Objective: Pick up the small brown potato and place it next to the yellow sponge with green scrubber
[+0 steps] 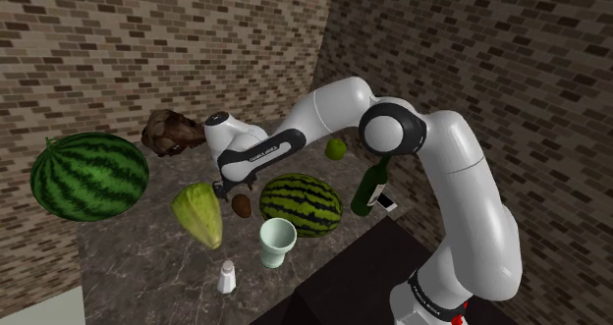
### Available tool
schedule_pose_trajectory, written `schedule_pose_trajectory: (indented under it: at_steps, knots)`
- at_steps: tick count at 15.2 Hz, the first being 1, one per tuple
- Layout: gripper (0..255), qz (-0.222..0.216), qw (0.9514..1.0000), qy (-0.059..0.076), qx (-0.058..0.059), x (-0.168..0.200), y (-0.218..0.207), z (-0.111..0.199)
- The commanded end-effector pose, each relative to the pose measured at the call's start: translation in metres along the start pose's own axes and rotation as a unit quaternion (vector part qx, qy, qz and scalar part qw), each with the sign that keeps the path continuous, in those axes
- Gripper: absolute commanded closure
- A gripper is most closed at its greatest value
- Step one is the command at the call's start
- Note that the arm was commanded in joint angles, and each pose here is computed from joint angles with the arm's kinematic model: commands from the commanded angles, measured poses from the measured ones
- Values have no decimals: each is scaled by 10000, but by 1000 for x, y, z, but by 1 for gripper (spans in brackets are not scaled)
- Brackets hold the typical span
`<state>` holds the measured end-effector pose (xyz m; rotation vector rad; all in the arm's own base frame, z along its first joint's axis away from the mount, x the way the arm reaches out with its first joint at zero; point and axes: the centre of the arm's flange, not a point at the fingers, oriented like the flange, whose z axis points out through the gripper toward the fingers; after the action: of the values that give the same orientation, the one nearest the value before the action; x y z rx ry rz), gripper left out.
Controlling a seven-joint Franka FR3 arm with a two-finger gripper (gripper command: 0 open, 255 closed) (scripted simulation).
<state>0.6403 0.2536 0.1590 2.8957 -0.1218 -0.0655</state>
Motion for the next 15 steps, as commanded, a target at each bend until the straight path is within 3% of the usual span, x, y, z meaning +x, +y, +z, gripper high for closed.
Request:
schedule_pose_trajectory:
  at_steps: [1,10,11,15]
  knots:
    - [0,-65,10000,-68,-2,-6,-6,20]
    - [0,-65,10000,-68,-2,-6,-6,28]
    - [255,-65,10000,-68,-1,-5,-7,29]
    - [255,-65,10000,-68,-1,-5,-6,29]
